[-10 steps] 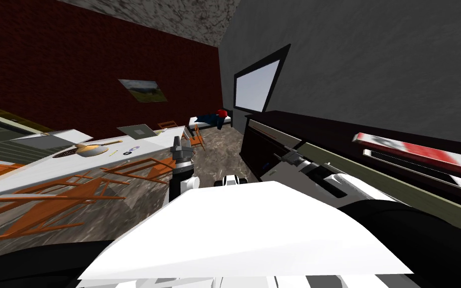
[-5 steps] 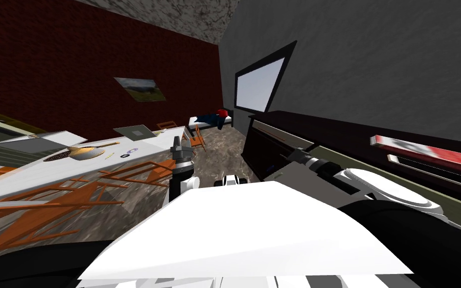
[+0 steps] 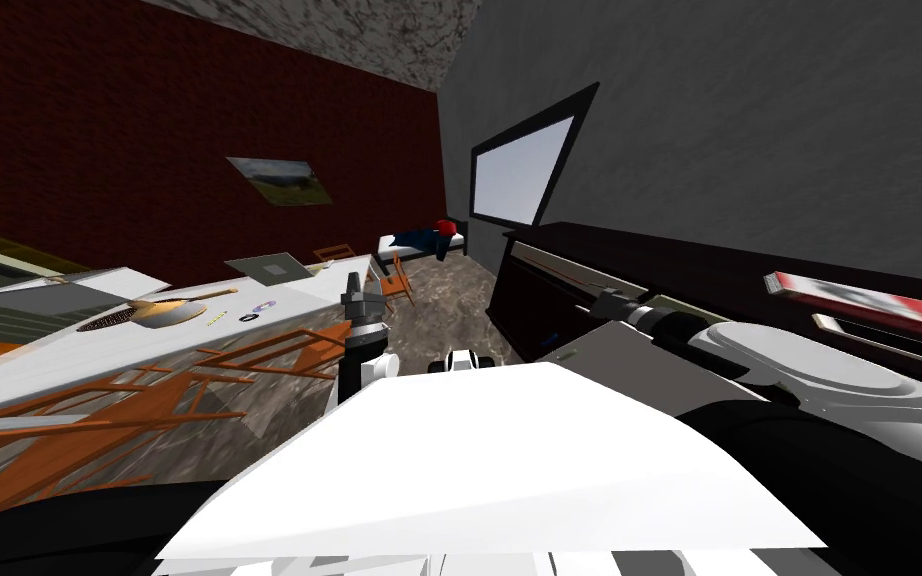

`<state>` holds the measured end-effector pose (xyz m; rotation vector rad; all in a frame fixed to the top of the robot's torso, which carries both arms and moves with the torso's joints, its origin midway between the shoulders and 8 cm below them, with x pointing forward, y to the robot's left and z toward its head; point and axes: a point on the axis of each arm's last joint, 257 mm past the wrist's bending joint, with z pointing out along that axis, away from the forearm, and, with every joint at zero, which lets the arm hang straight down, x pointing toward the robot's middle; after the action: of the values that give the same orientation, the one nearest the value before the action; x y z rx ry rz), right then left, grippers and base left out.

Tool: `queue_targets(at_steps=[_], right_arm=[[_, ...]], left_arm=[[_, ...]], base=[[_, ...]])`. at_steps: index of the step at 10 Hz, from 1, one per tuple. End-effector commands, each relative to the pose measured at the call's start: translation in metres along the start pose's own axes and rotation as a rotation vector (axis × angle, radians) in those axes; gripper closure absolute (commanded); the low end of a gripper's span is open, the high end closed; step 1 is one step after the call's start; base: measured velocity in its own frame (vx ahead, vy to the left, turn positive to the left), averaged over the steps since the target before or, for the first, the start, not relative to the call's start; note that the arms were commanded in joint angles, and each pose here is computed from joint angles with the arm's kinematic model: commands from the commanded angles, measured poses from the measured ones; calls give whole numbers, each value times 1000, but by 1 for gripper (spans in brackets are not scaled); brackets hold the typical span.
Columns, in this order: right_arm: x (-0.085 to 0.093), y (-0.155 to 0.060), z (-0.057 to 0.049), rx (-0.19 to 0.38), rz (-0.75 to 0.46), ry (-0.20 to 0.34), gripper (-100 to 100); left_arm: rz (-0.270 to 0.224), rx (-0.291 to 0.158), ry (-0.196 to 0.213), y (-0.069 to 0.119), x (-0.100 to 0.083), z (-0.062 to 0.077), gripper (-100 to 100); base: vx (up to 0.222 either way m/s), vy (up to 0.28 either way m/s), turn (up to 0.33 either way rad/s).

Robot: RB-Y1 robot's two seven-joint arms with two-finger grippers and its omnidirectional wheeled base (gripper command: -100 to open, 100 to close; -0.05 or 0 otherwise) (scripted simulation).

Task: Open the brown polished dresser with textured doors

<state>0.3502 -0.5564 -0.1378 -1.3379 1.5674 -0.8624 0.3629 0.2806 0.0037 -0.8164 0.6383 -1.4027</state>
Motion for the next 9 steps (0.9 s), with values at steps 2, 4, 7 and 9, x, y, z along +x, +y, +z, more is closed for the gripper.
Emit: queue_targets(at_steps=[2, 4, 7, 9], right_arm=[[21, -21, -1, -24, -185, 53, -100], [23, -23, 0, -27, -207, 59, -100], [21, -26, 0, -28, -218, 55, 100], [19, -28, 1, -29, -221, 49, 100]], left_arm=[[0, 0, 0, 0, 0, 0, 0], [0, 0, 0, 0, 0, 0, 0], [0, 0, 0, 0, 0, 0, 0], [0, 0, 0, 0, 0, 0, 0]], base=[[60, 72, -11], [38, 58, -9], [-4, 27, -5], [-44, 192, -45]])
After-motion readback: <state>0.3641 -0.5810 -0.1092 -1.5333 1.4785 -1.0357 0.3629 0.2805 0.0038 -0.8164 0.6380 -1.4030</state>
